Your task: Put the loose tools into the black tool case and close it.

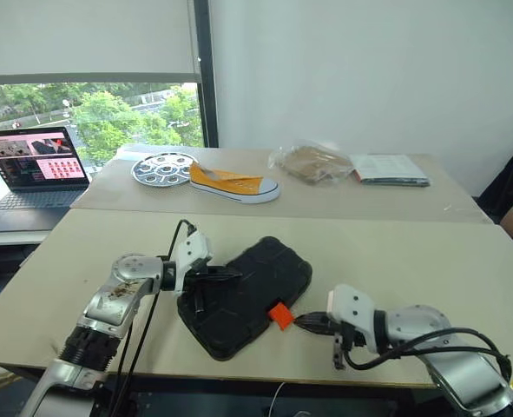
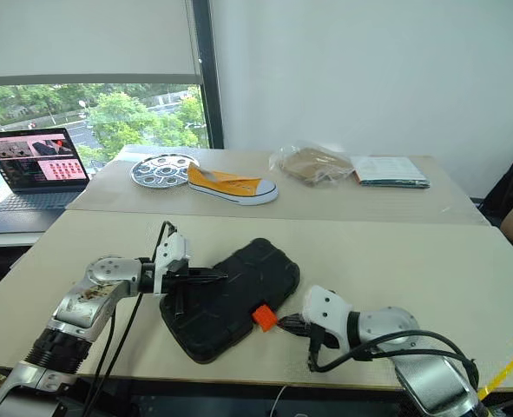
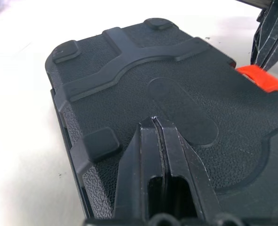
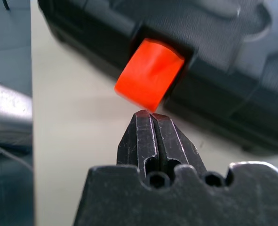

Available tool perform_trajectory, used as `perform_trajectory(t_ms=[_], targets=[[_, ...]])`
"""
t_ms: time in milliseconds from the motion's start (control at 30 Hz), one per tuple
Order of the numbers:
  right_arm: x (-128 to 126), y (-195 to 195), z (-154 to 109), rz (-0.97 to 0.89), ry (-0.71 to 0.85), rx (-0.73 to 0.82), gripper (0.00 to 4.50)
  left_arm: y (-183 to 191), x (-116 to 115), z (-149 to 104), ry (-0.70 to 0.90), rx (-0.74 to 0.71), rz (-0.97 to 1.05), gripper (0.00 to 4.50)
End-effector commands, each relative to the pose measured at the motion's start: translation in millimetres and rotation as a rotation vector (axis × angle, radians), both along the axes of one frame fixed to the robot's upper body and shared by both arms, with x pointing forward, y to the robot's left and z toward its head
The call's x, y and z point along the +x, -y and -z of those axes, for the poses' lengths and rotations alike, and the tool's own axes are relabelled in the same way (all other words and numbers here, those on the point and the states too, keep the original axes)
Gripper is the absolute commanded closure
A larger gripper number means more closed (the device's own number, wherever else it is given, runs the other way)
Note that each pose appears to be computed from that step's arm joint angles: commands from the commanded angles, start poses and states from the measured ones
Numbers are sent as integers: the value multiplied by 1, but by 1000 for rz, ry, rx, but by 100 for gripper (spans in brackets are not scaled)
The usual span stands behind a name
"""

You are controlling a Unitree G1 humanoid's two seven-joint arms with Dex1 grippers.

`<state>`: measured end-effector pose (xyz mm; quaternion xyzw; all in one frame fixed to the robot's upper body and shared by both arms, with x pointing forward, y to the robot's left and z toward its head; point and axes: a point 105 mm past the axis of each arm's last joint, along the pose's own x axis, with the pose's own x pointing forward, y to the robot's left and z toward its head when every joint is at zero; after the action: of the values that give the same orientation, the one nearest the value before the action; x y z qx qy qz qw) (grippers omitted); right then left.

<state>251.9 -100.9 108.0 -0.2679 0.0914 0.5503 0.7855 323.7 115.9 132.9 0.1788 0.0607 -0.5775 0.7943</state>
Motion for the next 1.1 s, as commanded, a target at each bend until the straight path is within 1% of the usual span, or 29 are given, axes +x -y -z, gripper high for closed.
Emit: perform_trajectory(t_ms=[33,233,567,667,767,833,967,1100], targets=[[3,-12,-13,-30,43,29,450,-3,-1,25,-74,42,-29,447],[4,-22,-11,-51,43,42,450,-5,0,28,-78,46,-38,447],[18,-34,-15,-48,65,44,450,-3,1,34,-85,50,-37,447],[21,-34,-12,-37,56,36,450,-2,-1,37,-91,57,-29,447],[24,-23,0,10,17,-17,450,2,-7,44,-90,91,12,447],[23,-17,2,26,-3,-28,450,4,-8,46,-88,99,22,447],[11,-4,3,17,-32,-51,450,7,-8,49,-89,101,25,447],[0,0,2,7,-69,-44,450,8,-10,53,-95,111,38,447]])
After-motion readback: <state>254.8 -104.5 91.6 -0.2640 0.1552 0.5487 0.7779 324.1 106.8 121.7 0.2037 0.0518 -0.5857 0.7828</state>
